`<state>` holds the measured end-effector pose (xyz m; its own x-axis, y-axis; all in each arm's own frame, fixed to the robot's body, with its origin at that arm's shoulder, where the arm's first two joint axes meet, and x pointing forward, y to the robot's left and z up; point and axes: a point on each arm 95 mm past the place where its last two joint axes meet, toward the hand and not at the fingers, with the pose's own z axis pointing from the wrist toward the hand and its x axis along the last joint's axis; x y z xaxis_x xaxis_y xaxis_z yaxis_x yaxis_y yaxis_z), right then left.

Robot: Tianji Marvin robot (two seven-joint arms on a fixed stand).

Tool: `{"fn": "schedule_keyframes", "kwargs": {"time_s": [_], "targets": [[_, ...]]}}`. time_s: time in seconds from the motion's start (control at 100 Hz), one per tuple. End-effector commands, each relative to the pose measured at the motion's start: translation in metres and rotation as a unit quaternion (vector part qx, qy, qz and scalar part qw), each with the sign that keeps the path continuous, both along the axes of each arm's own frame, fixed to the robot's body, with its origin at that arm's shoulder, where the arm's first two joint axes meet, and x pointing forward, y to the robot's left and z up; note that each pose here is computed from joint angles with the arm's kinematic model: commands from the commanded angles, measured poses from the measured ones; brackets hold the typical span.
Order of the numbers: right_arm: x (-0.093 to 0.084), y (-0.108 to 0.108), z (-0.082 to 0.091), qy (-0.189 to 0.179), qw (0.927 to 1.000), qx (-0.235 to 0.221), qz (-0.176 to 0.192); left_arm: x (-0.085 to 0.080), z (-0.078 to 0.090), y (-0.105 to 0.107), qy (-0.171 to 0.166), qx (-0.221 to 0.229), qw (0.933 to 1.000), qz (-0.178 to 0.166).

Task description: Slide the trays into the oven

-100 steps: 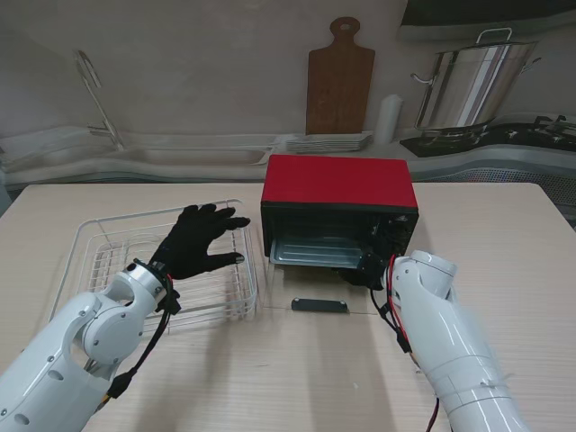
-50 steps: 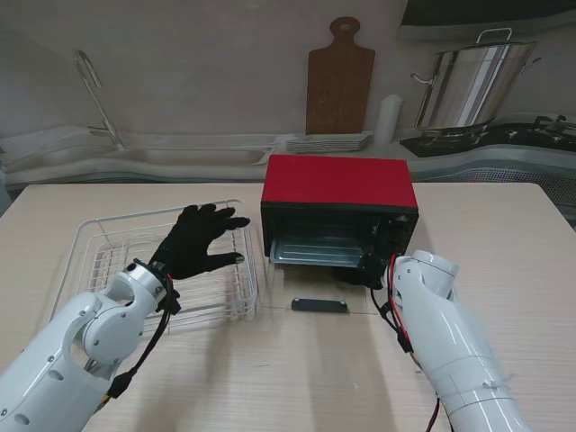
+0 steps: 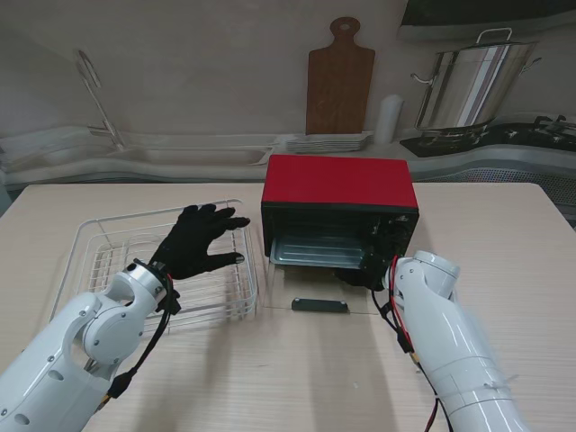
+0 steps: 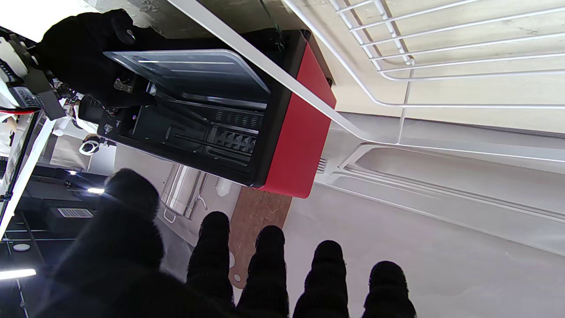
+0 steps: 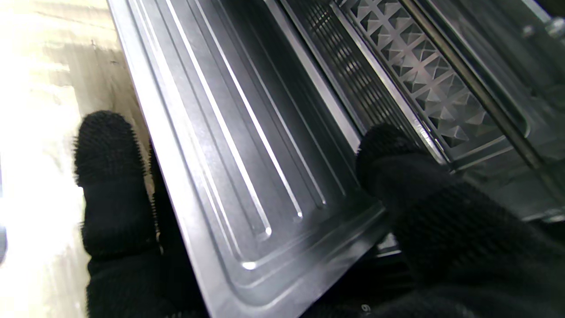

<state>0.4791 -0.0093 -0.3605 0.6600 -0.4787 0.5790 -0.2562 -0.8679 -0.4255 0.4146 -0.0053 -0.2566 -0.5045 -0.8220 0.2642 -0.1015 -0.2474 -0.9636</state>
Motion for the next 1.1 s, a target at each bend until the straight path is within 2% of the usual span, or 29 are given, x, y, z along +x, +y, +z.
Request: {"fn": "schedule_keyframes", "kwargs": {"time_s": [0.0, 0.36, 0.63, 1.09], "targets": [[-0.0133, -0.0059, -0.0246, 0.032, 0.9995, -0.004, -0.003, -0.0022, 0.0001, -0.0032, 0.005, -0.001, 1.0, -0.002], [-0.0134, -0.0075, -0.0239, 0.038, 0.9993, 0.005, -0.002, -0.0023, -0.0001, -0.0037, 0.006, -0.001, 1.0, -0.001], [-0.0147, -0.0094, -0.0231, 0.032, 0.9993, -0.015, 0.015, -0.0021, -0.0002, -0.0041, 0.006, -0.001, 1.0, -0.002], [-0.0168, -0.0093, -0.023, 0.04, 0.9988, -0.026, 0.015, -0.0021, 0.0002, -0.0032, 0.004, -0.003, 1.0, -0.001]]}}
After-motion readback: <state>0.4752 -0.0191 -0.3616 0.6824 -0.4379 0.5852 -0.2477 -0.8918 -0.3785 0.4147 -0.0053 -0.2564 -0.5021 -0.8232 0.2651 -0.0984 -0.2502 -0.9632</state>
